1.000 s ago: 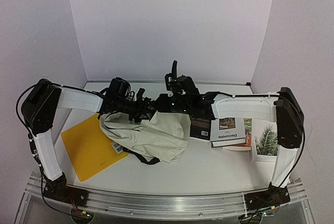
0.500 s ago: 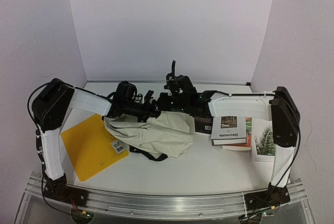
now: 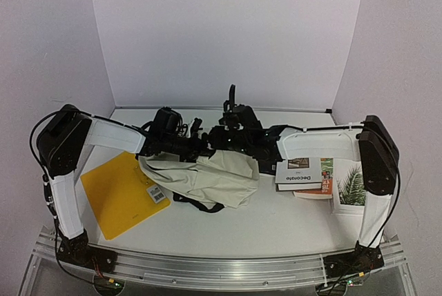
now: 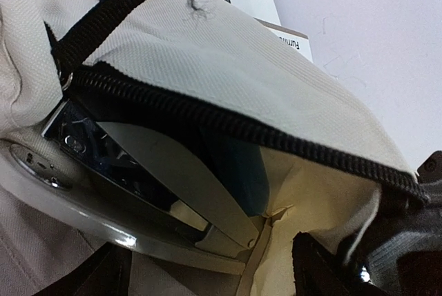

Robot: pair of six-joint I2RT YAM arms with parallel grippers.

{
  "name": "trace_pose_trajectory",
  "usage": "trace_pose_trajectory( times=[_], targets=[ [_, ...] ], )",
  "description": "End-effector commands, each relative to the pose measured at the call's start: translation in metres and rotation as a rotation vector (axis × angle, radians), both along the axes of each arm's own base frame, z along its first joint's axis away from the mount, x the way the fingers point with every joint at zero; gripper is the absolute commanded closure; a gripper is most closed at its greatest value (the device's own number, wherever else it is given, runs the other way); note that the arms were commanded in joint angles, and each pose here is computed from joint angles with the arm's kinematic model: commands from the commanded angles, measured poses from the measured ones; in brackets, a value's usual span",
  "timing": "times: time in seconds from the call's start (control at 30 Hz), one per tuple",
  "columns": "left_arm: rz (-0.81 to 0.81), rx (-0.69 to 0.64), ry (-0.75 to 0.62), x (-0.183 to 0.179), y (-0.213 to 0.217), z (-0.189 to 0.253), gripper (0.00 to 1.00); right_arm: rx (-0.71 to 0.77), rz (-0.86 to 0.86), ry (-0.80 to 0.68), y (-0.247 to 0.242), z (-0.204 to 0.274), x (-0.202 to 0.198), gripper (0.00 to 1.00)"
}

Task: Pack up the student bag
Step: Place the stationery in the student bag.

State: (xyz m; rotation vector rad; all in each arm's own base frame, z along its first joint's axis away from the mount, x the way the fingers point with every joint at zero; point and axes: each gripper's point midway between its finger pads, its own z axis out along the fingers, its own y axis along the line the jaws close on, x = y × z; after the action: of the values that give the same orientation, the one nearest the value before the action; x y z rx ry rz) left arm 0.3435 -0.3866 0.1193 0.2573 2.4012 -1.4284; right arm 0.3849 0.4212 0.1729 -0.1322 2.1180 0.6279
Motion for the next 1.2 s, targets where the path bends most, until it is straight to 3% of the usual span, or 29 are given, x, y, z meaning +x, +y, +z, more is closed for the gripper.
trace_pose_trajectory(
  times=[0.0,0.2,0.4,0.5,0.77,1.17],
  targets=[
    [-0.013,-0.059,-0.145,-0.009,0.000,0.056,0.17,0.093,-0.043,-0.081,-0.009,0.045,0.004,1.00],
    [0.082,-0.031,-0.137,0.002,0.024,0.056,0.18,0.097,-0.036,-0.086,-0.013,0.050,-0.001,1.00],
    [0.079,-0.010,-0.097,0.009,0.024,0.049,0.34,0.097,-0.010,-0.081,-0.011,0.048,-0.004,1.00],
    [0.088,-0.002,-0.088,0.011,0.024,0.045,0.36,0.100,-0.008,-0.079,-0.011,0.048,-0.005,1.00],
    [0.212,0.154,-0.068,0.029,0.045,0.017,0.41,0.108,0.002,-0.077,-0.008,0.049,-0.005,1.00],
    [0.175,0.114,-0.024,0.045,0.024,0.002,0.57,0.119,0.021,-0.065,-0.005,0.046,-0.008,1.00]
  ],
)
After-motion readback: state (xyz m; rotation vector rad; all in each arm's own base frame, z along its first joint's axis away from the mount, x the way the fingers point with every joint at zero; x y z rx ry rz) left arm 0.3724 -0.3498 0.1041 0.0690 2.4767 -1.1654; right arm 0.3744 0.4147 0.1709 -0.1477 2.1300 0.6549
